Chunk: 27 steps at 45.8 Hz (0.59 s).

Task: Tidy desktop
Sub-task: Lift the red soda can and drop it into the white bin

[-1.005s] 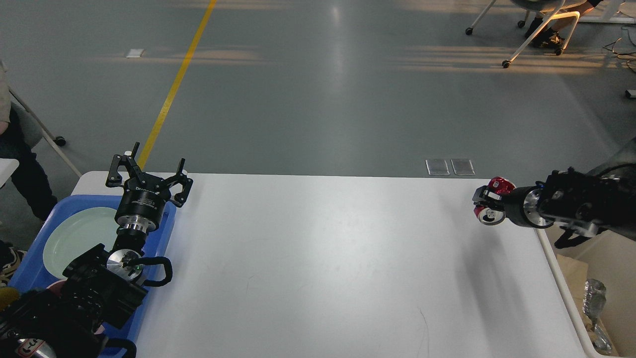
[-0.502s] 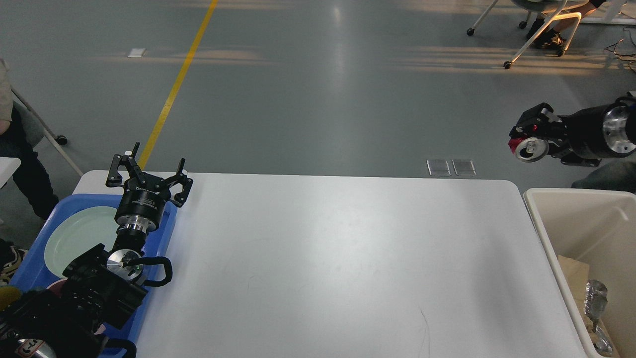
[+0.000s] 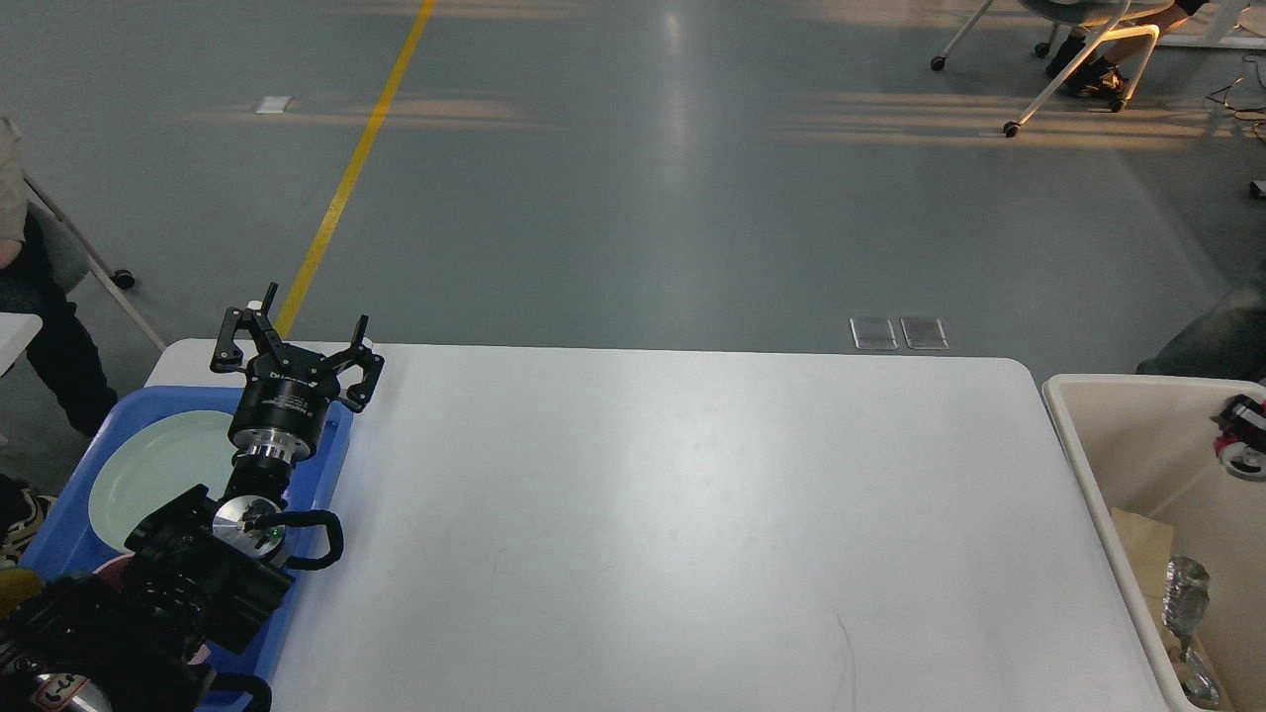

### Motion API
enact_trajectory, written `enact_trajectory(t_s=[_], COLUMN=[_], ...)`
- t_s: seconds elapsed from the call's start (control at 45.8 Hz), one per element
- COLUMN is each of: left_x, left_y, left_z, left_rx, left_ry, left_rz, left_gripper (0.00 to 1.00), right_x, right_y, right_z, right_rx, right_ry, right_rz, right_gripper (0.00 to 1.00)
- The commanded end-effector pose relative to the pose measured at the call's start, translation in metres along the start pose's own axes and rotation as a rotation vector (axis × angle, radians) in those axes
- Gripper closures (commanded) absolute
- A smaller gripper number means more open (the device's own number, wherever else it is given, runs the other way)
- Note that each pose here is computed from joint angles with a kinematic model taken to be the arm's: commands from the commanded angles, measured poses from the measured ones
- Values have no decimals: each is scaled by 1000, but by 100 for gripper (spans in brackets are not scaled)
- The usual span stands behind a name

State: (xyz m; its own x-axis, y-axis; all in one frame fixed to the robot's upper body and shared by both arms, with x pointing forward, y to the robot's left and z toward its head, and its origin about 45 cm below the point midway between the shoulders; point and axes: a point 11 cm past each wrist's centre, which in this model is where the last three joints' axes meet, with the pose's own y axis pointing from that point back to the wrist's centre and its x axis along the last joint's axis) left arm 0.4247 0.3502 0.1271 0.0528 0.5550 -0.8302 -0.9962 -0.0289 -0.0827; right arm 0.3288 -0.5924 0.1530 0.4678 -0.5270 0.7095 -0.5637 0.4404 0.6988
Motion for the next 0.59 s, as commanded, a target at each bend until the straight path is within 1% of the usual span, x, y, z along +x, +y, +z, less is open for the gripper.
enact_trajectory(t_s=[0.0, 0.066, 0.131, 0.153, 0.306, 0.437, 0.502, 0.568], left_x=[0, 0, 0, 0, 0, 0, 0, 0], left_y=[0, 0, 0, 0, 0, 0, 0, 0], left_z=[1, 0, 0, 1, 0, 0, 1, 0], left_rx=[-1, 0, 0, -1, 0, 0, -1, 0], left_ry=[-1, 0, 0, -1, 0, 0, -1, 0], left_rz=[0, 0, 0, 0, 0, 0, 0, 0], left_gripper=[4, 4, 4, 4, 4, 4, 4, 4], right_x=[-23, -33, -38, -40, -47, -44, -37, -26], right_y=[-12, -16, -17, -17, -18, -18, -18, -17], right_z=[27, 28, 30, 31, 36, 32, 24, 5], right_rx=[-56, -62, -66, -68, -74, -56, -24, 62], right_ry=[25, 41, 45, 43, 26, -34, -107, -173], right_rz=[42, 50, 51, 46, 34, 51, 71, 101], right_gripper=[45, 26, 4, 0, 0, 0, 0, 0])
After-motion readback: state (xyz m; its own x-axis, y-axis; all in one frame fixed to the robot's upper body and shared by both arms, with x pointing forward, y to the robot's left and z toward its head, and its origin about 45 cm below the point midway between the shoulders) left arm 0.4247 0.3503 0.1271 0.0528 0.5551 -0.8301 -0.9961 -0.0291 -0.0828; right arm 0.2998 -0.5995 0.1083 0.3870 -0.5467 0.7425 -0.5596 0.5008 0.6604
